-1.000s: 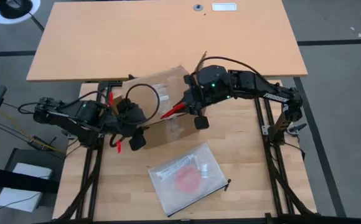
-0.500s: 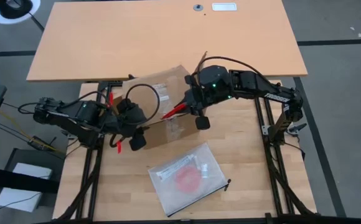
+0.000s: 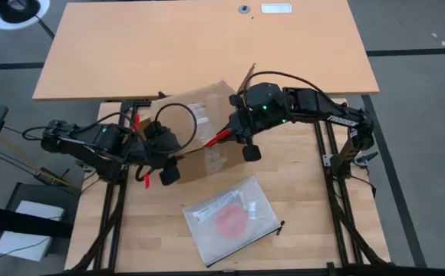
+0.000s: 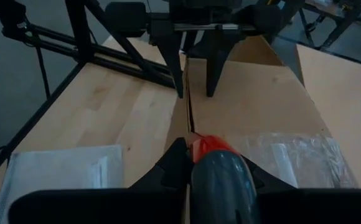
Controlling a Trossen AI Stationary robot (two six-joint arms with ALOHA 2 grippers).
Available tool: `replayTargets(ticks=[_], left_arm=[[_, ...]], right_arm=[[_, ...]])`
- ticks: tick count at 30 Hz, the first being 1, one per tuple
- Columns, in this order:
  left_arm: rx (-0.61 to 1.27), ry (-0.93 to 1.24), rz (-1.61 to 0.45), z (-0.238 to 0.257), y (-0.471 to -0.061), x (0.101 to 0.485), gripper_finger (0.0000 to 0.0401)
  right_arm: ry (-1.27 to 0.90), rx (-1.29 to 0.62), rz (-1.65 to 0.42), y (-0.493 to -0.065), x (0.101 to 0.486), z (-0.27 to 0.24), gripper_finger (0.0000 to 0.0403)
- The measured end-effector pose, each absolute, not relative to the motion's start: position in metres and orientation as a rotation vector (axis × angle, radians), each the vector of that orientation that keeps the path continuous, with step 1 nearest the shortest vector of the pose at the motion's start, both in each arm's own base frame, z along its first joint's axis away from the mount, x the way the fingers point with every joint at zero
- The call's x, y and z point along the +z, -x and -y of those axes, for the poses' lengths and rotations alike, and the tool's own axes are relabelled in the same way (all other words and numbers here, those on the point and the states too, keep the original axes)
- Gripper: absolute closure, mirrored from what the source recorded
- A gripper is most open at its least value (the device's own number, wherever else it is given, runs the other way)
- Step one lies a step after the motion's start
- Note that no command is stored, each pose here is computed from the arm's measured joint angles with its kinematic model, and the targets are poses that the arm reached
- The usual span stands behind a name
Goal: Unpack boxes
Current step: Break down the cardboard box until it is fully flat using the red cutter
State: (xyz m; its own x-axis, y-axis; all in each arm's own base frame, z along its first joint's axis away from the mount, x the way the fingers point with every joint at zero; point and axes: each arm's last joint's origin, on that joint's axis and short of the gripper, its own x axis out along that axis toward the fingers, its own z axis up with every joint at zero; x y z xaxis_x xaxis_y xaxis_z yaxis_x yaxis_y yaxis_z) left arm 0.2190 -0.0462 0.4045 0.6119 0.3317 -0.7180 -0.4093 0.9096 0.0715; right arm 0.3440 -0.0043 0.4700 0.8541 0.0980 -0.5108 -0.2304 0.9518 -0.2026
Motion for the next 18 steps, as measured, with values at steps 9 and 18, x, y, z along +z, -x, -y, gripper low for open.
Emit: replayTargets(ticks=[9,18], left_arm=[[0.429,0.104,-0.803,0.0462,-0.2191,0.4046,0.0219],[0.428,0.105,-0.803,0.0462,-0.2193,0.4046,0.0219]], right_arm=[[0.267,0.164,-0.580,-0.3413,0.4652,0.0052,0.0348],[0.266,0.161,-0.585,-0.3410,0.4647,0.0054,0.0348]])
